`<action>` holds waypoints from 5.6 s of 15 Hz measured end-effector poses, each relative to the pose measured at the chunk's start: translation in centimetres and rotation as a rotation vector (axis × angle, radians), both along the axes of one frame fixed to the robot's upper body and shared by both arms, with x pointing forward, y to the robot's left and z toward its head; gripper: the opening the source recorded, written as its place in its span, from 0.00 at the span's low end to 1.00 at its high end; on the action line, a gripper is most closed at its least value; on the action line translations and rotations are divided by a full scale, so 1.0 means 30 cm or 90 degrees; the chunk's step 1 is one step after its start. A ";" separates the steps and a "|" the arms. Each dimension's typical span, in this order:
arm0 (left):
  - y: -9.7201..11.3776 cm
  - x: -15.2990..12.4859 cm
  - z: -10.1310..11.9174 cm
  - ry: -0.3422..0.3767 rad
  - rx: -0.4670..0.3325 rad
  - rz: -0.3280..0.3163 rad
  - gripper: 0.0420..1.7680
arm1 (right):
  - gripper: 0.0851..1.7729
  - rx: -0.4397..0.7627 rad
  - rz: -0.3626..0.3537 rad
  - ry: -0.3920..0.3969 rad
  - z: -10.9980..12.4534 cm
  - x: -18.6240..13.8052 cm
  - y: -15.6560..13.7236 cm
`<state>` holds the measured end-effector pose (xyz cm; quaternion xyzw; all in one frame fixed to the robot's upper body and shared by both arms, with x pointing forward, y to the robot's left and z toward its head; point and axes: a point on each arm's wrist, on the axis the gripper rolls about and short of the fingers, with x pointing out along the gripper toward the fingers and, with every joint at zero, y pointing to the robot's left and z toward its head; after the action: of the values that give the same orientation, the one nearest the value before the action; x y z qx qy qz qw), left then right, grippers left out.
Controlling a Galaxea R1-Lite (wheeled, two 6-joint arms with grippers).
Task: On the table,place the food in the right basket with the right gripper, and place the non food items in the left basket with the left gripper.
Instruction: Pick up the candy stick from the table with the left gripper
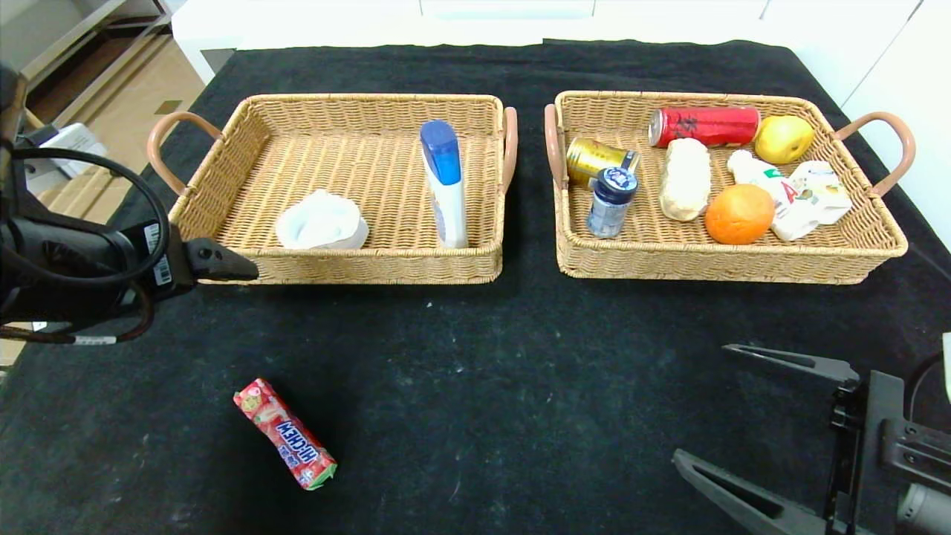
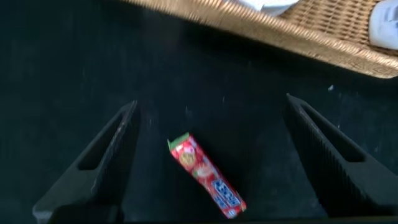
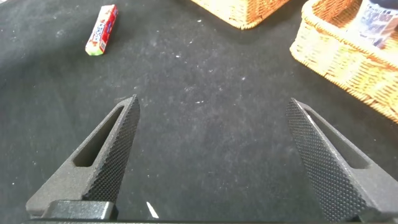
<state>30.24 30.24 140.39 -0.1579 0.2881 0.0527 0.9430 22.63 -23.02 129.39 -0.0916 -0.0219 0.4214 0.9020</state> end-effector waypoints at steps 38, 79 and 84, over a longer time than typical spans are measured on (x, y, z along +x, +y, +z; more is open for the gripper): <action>-0.132 0.006 -0.355 0.225 0.006 -0.057 0.42 | 0.96 -0.007 0.008 0.012 -0.016 -0.002 0.008; -0.627 -0.028 -0.121 0.069 0.018 -0.377 0.17 | 0.96 -0.012 0.007 0.018 -0.023 0.003 0.011; -0.729 0.017 -0.160 0.075 0.039 -0.395 0.17 | 0.96 -0.002 0.009 0.005 -0.007 -0.005 0.005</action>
<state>30.73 8.38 135.58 -0.0307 0.3751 -0.2194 0.9001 22.48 -22.86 129.18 -0.0913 -0.0179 0.4279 0.8990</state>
